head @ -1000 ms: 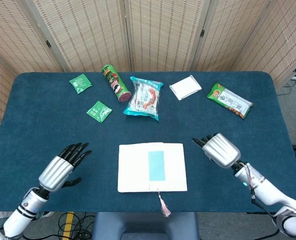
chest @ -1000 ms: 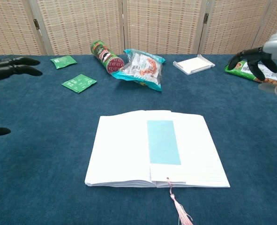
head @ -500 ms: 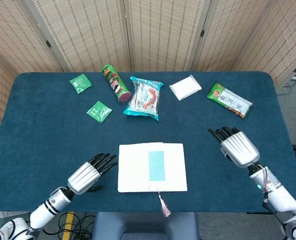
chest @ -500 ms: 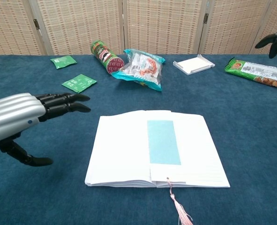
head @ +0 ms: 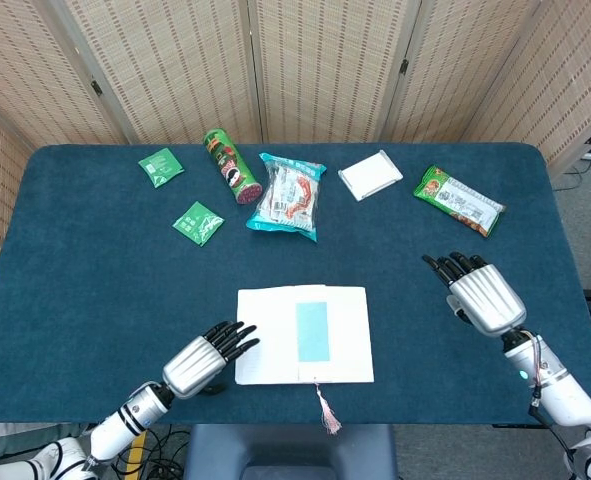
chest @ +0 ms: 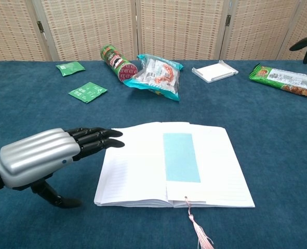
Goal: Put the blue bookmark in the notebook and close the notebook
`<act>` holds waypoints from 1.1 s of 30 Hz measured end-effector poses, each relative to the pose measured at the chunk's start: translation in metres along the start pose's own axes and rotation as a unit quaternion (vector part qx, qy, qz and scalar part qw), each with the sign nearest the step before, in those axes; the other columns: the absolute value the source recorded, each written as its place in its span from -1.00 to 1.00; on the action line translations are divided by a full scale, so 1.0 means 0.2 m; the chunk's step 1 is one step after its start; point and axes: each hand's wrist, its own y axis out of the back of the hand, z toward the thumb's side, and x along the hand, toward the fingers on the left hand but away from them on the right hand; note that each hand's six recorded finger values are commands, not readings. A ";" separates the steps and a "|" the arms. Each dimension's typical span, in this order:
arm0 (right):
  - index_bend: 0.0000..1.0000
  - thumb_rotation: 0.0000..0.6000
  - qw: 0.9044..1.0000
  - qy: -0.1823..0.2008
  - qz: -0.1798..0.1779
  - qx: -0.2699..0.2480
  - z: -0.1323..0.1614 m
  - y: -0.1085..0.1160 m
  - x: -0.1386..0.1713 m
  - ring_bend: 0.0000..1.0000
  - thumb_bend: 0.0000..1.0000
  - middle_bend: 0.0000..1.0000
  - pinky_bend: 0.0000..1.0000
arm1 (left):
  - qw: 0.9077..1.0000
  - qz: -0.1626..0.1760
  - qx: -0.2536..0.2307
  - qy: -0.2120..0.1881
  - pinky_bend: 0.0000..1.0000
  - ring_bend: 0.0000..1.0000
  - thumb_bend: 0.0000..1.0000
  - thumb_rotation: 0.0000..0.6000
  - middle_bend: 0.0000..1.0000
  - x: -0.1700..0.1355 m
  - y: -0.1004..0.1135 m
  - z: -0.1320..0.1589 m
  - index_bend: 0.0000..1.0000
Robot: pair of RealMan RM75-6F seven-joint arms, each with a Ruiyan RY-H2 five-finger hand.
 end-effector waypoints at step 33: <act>-0.82 1.00 1.000 -0.017 -0.008 -0.013 -0.07 -0.01 0.03 -0.59 -0.31 -0.50 -0.30 | 1.000 0.007 -0.012 0.025 -0.68 -0.97 -0.65 1.00 -1.00 0.15 -0.08 0.03 -1.00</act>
